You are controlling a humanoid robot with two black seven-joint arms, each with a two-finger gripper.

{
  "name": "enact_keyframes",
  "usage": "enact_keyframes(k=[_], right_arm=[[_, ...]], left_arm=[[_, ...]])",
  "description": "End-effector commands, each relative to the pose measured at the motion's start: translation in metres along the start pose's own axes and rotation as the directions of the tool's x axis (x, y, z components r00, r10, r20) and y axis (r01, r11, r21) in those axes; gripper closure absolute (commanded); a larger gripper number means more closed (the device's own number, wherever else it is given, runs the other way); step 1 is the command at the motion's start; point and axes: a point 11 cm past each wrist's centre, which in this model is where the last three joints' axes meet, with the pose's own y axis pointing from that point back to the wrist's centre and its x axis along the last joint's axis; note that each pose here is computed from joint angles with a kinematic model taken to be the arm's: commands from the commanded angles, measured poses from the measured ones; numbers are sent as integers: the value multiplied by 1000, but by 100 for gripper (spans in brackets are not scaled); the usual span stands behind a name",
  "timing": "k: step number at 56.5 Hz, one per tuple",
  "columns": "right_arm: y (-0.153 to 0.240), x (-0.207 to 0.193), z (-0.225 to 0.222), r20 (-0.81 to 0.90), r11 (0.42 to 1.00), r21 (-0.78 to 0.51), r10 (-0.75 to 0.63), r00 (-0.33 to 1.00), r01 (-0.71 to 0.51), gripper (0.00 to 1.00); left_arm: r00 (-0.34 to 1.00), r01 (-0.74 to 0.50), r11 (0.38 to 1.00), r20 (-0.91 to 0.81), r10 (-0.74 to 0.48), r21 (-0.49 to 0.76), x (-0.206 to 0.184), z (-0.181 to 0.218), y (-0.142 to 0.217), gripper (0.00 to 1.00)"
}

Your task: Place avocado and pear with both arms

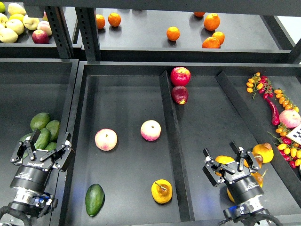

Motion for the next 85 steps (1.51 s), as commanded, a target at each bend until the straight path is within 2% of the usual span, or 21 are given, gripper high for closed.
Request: enact_keyframes(k=[1, 71, 85], right_arm=[[1, 2, 2, 7, 1000, 1, 4, 1000, -4, 0], [0, 9, 16, 41, 1000, -4, 8, 999, -8, 0], [-1, 5, 6, 19, 1000, 12, 5, 1000, -5, 0]], left_arm=[[1000, -11, 1000, -10, 11, -8, 4, -1, 5, 0], [999, -32, 999, 35, 31, 35, 9, -9, 5, 0], [992, -62, 993, 112, 50, 105, 13, -15, 5, 0]])
